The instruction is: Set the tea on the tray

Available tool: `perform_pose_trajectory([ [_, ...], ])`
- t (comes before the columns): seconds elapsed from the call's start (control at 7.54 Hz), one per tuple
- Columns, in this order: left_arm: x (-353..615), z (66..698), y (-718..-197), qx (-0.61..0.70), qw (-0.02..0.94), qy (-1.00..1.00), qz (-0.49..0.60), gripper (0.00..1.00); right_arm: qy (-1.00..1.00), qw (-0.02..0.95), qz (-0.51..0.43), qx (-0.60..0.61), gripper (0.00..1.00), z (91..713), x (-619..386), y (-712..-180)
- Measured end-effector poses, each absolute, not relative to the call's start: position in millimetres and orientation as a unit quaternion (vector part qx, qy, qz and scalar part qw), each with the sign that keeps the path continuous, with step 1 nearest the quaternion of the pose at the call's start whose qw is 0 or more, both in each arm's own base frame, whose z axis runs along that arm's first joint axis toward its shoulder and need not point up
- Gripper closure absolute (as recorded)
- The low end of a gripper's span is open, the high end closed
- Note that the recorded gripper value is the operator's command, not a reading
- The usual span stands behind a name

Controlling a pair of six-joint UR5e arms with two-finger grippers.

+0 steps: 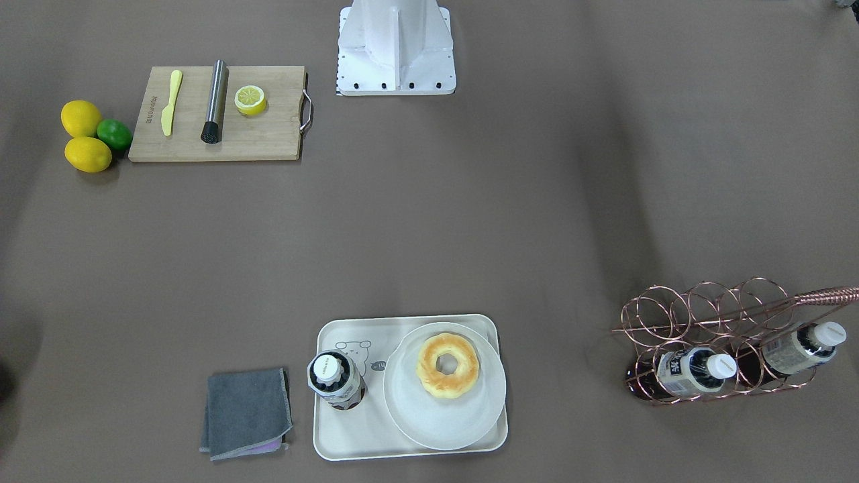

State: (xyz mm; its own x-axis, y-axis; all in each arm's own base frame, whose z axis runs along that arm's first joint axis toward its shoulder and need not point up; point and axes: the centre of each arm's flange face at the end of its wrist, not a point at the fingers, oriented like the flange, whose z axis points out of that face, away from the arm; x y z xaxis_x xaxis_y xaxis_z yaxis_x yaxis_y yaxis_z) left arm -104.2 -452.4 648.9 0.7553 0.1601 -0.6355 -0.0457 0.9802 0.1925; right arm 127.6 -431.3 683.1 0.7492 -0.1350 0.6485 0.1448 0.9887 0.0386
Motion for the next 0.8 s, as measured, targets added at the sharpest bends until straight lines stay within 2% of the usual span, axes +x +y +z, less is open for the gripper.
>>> perform_pose_trajectory([
  [0.8,-97.5,645.5,-457.4,0.084,0.933,0.345,0.065,0.02,-0.345,0.936,-0.068,-0.001,0.0,675.6,130.4,-438.3],
])
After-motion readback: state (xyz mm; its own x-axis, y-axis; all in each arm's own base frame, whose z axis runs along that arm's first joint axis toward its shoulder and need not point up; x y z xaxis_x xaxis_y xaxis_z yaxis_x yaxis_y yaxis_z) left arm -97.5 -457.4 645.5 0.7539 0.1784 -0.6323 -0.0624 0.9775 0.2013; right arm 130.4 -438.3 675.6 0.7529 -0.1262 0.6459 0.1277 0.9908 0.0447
